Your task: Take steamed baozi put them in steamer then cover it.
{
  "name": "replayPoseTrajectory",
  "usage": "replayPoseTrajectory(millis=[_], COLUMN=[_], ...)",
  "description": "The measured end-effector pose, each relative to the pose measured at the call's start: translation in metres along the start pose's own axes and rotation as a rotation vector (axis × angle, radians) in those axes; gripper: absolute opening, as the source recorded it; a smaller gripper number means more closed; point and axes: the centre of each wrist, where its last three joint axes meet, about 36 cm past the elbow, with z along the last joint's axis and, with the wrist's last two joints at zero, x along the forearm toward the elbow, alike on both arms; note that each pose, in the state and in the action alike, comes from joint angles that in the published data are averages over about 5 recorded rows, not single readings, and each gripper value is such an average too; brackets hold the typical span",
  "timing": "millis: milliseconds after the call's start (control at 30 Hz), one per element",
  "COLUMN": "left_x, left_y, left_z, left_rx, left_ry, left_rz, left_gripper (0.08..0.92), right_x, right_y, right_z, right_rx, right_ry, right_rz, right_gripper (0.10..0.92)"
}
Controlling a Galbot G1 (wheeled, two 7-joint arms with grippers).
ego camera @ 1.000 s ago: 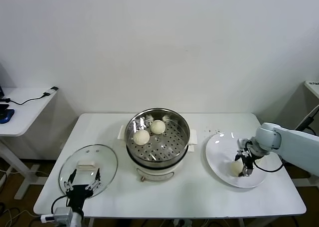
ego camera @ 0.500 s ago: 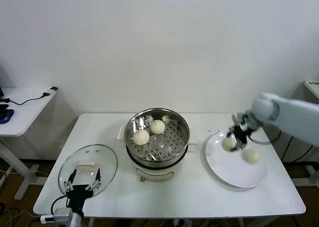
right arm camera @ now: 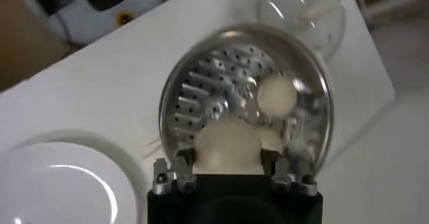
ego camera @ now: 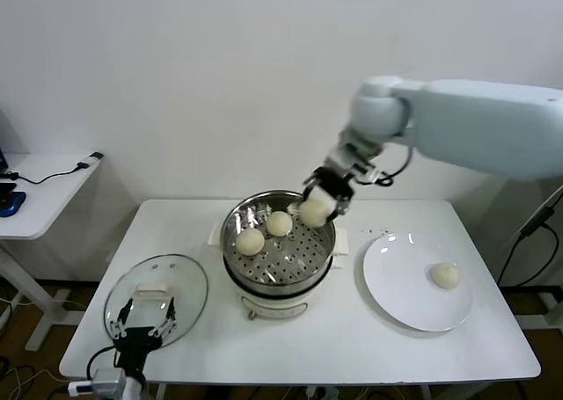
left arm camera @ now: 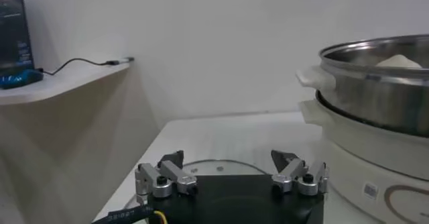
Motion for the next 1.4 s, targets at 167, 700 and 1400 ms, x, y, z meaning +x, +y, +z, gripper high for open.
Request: replayPoseTrajectory(millis=[167,700,1400], left_x=[0.0,0.0,0.001], left_y=[0.0,0.002,-0.001], left_z=[0.0,0.001,-0.001], left_rx=[0.0,0.001,0.004], left_ry=[0.0,0.002,-0.005], left_rz=[-0.005,-0.015,-0.003], left_gripper=[0.823,0.823,0.823], right_x=[-0.043,-0.136,-0.06], right_y=[-0.02,-0.046,-0.041], right_z=[-0.025,-0.046,0.011], right_rx=[0.198,0.439,0.27], right_ry=[-0.024,-0.066,-0.037], right_rz=[-0.055,-0.121,-0.107], right_gripper=[0.651,0.702,0.823])
